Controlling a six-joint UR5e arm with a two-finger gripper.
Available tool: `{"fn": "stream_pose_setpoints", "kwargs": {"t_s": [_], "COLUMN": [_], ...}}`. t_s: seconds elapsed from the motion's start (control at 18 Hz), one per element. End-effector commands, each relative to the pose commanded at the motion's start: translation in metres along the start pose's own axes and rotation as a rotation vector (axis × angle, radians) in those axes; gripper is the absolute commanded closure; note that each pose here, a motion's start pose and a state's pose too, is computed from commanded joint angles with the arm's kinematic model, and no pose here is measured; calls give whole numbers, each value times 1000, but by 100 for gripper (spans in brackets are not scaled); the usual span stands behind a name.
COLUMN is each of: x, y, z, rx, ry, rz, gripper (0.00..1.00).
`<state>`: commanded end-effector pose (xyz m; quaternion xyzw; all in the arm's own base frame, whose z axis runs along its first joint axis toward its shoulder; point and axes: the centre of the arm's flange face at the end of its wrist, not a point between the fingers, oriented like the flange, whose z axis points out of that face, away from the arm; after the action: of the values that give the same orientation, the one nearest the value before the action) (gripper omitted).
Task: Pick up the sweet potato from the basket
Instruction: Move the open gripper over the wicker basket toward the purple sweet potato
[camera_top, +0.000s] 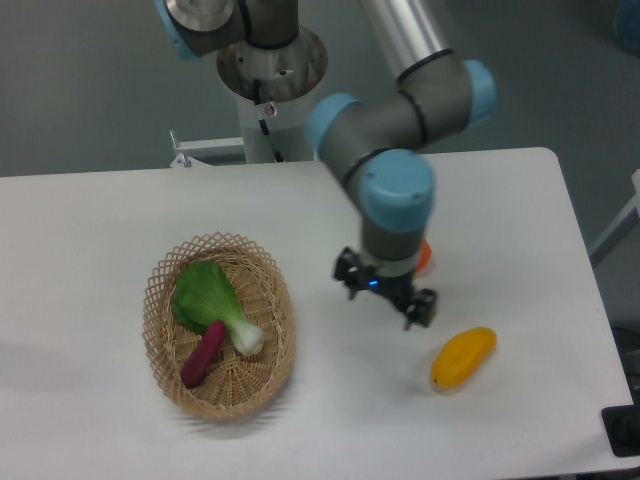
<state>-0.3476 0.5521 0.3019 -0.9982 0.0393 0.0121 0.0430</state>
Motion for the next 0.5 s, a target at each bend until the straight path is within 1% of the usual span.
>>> {"fn": "stream_pose_setpoints", "kwargs": {"t_s": [0.22,0.39,0.5], "x": [41,60,75], "y": [-26,-39,-46], "z": [5,12,18], "rx": [45,38,30], "ry": [64,79,90], "rz": [-23,-61,-54], "gripper": [0,0,0]}}
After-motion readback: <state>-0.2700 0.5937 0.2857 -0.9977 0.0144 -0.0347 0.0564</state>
